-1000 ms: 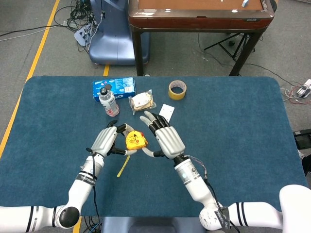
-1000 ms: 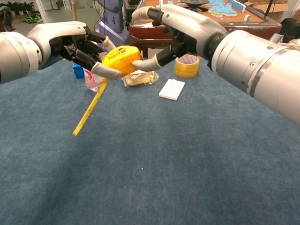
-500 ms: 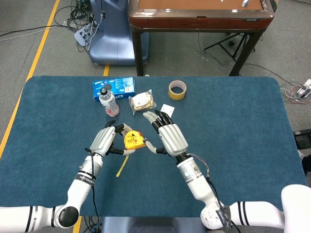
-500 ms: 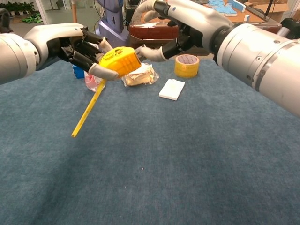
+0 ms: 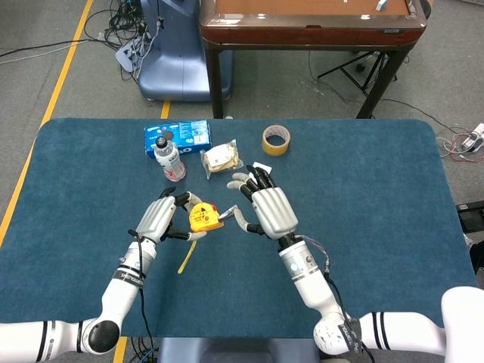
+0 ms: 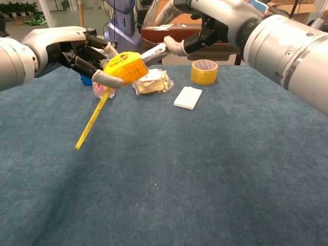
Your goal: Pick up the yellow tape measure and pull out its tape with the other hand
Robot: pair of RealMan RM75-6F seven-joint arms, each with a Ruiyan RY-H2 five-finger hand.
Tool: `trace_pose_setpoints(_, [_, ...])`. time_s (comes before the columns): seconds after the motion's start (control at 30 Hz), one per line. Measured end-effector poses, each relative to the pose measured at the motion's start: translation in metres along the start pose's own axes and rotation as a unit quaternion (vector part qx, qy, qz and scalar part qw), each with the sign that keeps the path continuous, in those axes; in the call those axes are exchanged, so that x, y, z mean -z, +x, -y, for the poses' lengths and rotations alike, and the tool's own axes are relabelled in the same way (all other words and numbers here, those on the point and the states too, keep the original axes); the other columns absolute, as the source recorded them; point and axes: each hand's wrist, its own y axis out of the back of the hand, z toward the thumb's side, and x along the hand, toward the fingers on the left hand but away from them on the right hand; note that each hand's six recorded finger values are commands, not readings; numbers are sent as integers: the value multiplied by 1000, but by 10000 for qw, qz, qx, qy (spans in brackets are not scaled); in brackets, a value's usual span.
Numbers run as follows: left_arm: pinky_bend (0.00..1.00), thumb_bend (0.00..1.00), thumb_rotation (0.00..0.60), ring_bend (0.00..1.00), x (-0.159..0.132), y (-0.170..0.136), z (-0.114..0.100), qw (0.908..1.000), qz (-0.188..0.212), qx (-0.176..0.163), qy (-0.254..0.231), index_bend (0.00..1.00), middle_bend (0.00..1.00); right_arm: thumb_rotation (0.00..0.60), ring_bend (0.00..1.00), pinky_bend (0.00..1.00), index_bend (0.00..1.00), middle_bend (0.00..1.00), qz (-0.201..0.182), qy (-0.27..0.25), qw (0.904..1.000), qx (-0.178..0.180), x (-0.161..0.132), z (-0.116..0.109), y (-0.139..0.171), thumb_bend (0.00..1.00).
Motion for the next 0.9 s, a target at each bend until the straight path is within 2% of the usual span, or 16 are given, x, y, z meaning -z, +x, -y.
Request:
trace_pose_setpoints(0.37, [36,118,600,375,0,0,1,10000,5,22,-14,536,544,600,171,2,448,262,78,101,9999,61,1,-4,-2,557])
trace_pose_setpoints(0.63, [36,118,600,375,2,2,2,10000,-7,25,-38,536,544,600,219,2,487,288,107,139,9998,137,2,-3,-5,538])
trace_pose_setpoints(0.8, [36,118,600,375,3,3,2,10000,-21,34,-54,536,544,600,314,2,492,332,111,87,9998,160,0,-3,-7,537])
trace_pose_setpoints(0.9, [36,118,600,375,4,3,2,10000,-26,39,-62,537,544,600,323,2,492,347,102,76,9998,140,0,-2,-7,537])
